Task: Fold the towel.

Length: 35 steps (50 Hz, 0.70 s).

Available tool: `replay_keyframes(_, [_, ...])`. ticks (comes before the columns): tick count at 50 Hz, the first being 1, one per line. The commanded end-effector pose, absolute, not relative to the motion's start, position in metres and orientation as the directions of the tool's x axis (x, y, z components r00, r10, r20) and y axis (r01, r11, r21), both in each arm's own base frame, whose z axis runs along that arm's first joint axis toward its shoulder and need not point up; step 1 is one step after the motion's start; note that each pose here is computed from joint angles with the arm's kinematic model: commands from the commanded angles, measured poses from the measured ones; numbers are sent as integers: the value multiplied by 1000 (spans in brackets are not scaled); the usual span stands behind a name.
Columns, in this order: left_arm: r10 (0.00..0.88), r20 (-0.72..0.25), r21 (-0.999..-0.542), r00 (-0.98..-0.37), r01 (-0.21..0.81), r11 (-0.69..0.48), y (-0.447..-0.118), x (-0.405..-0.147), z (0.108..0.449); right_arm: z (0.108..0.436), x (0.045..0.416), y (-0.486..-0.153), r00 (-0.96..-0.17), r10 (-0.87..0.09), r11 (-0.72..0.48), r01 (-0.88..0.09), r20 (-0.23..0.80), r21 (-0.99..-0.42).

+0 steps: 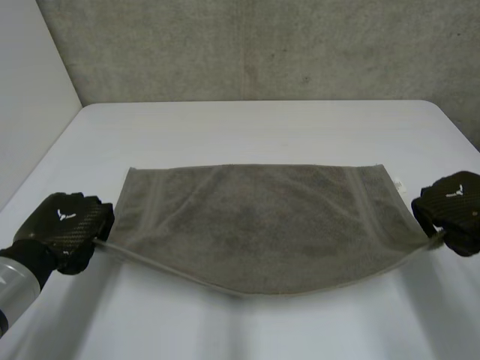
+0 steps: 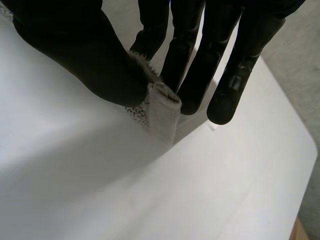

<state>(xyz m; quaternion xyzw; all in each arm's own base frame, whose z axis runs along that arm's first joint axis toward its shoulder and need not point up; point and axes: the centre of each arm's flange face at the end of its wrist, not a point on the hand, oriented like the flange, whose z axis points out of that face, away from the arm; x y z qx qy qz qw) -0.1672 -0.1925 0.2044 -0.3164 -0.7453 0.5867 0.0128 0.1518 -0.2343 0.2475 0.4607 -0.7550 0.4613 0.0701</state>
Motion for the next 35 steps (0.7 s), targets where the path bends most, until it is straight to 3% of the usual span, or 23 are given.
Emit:
replay_keyframes(1, [486,-390,-883,-782,467,42,-239,-168,200,219,153,-281,-644,-584,168,-692,495,-702])
replay_keyframes(8, [502,-387,-883,-774,467,39,-287,-175,189,198,170,-311,-682,-582,186,-642,443,-744])
replay_keyframes(18, [495,-401,-880,-771,474,24,-360,-196,163,180,188,-375,-768,-477,129,-542,427,-830])
replay_keyframes(27, [525,-370,-898,-766,440,8,-388,-220,139,171,204,-408,-795,-401,46,-514,455,-857])
replay_keyframes(35, [461,-393,-897,-796,442,-3,-421,-224,123,161,211,-434,-820,-319,-21,-495,475,-868])
